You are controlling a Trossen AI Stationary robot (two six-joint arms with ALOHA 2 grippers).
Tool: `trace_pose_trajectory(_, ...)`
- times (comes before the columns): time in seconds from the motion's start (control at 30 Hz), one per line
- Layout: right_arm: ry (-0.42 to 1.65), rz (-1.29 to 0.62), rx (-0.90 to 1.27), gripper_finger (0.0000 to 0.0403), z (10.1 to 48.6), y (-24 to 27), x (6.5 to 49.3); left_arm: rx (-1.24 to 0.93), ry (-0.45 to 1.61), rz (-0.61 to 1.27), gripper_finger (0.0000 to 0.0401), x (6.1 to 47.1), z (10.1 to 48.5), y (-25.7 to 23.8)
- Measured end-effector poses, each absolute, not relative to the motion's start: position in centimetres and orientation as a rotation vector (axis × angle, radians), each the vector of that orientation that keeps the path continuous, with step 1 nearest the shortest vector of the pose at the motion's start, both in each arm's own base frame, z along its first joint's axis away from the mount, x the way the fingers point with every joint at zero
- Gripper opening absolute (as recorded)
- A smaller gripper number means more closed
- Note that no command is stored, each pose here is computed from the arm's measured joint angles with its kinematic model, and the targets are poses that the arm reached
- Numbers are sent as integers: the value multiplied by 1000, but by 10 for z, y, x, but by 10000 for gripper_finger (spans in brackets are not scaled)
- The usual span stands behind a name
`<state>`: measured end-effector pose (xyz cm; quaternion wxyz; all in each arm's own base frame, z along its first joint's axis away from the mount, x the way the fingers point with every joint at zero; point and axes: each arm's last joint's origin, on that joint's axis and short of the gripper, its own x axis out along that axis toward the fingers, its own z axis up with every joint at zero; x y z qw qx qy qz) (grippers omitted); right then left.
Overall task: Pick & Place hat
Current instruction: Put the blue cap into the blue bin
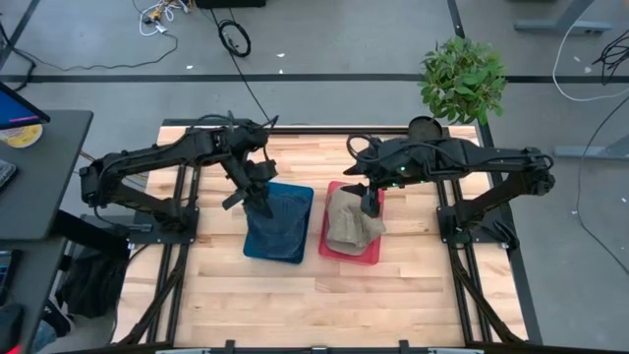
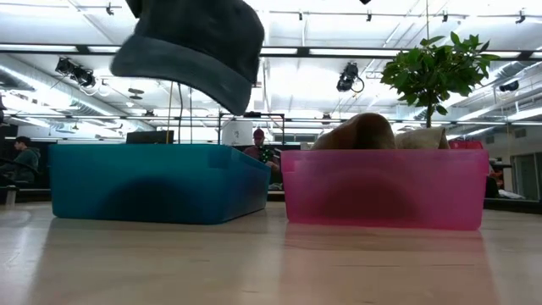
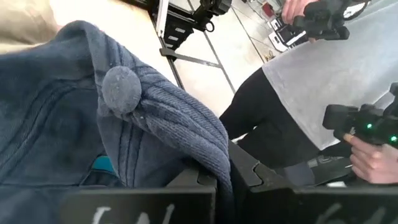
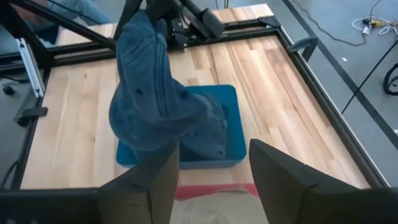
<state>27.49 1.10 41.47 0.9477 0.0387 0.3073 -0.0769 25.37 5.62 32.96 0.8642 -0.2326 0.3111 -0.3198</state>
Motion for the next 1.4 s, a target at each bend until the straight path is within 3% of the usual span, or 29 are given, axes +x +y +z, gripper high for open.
trace_pose_trajectory(1.03, 498, -241, 55, 197, 424, 0, 284, -521, 877, -714, 5, 287, 249, 83)
trace_pose_trajectory(1.4, 473, -249, 60, 197, 426, 0, 285, -495, 1136, -451, 50, 294, 220, 91)
